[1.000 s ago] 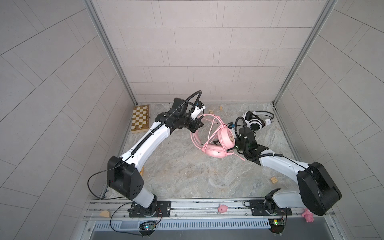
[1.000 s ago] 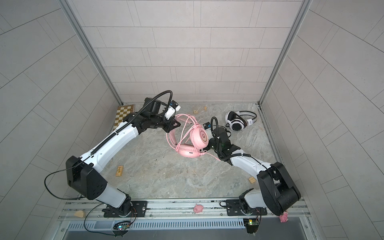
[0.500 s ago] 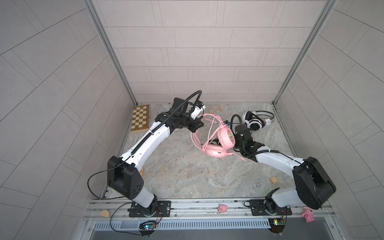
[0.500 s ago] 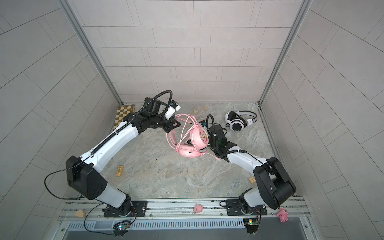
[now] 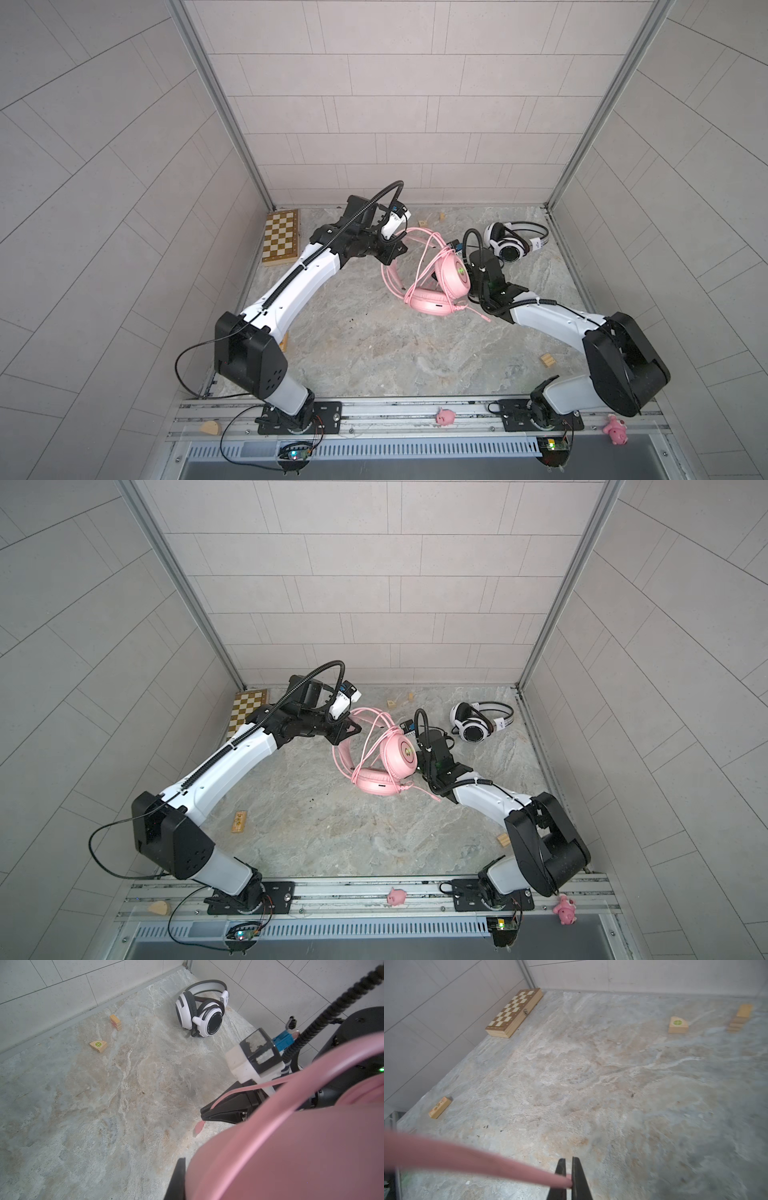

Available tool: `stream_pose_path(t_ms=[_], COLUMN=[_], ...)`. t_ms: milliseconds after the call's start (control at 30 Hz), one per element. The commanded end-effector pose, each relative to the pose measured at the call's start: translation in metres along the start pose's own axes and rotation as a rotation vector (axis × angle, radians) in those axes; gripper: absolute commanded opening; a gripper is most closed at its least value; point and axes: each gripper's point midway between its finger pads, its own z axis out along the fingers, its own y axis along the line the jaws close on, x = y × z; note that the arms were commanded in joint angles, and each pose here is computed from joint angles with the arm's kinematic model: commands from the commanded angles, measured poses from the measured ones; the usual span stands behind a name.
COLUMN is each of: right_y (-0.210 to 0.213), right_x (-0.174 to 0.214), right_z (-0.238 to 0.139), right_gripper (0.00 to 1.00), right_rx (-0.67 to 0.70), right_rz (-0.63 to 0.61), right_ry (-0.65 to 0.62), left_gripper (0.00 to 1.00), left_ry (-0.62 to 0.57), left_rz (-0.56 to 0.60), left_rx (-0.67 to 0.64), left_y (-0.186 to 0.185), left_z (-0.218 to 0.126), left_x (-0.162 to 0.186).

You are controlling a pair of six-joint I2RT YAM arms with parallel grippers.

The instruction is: Wrap the headphones

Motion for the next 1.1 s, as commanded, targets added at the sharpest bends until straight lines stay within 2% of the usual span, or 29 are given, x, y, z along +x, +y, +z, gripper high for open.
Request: stream_pose_path(t_ms=[0, 133, 300, 500, 567, 667, 800, 933, 1067], right_y=[-0.037, -0.073, -0.106, -0.123, -0.115, -0.084, -0.032, 0.004, 0.026], right_x=[-0.014, -0.019, 0.005, 0.025, 0.025, 0.029, 0.044, 0.041, 0.041], right_z=[-0.019, -0.032, -0.042, -0.052, -0.048, -0.026, -0.001, 0.011, 0.015], right_gripper=[0.00, 0.00, 0.00, 0.00, 0.00, 0.00, 0.02, 0.03, 0.03], right_rx=[0.157, 0.253, 0.361, 0.394, 0.341, 0.185, 0.067, -0.054, -0.092], right_rz=[0.052, 0.146, 0.230, 0.302, 0.308, 0.292, 0.182, 0.193, 0.215], right_ry=[-0.052, -0.071, -0.028, -0.022, -0.022, 0.019, 0.097, 0.034, 0.004], left_gripper=[0.01, 0.01, 0.01, 0.00, 0.00, 0.00, 0.00, 0.00, 0.00], left_ry=[-0.097, -0.101, -0.110, -0.129, -0.138, -0.164, -0.218, -0.292, -0.455], left_rz=[0.012, 0.014, 0.012, 0.013, 0.013, -0.008, -0.061, -0.112, -0.190], left_rx=[0.051, 0.050, 0.061, 0.087, 0.094, 0.117, 0.176, 0.247, 0.347], left_y=[-0.016, -0.016, -0.018, -0.023, -0.025, -0.025, -0.026, -0.029, -0.034], left_z=[-0.018, -0.019, -0.020, -0.022, -0.024, -0.025, -0.026, -0.027, -0.033], left_x=[-0.026, -0.027, -0.028, -0.032, -0.033, -0.037, -0.046, -0.057, -0.079])
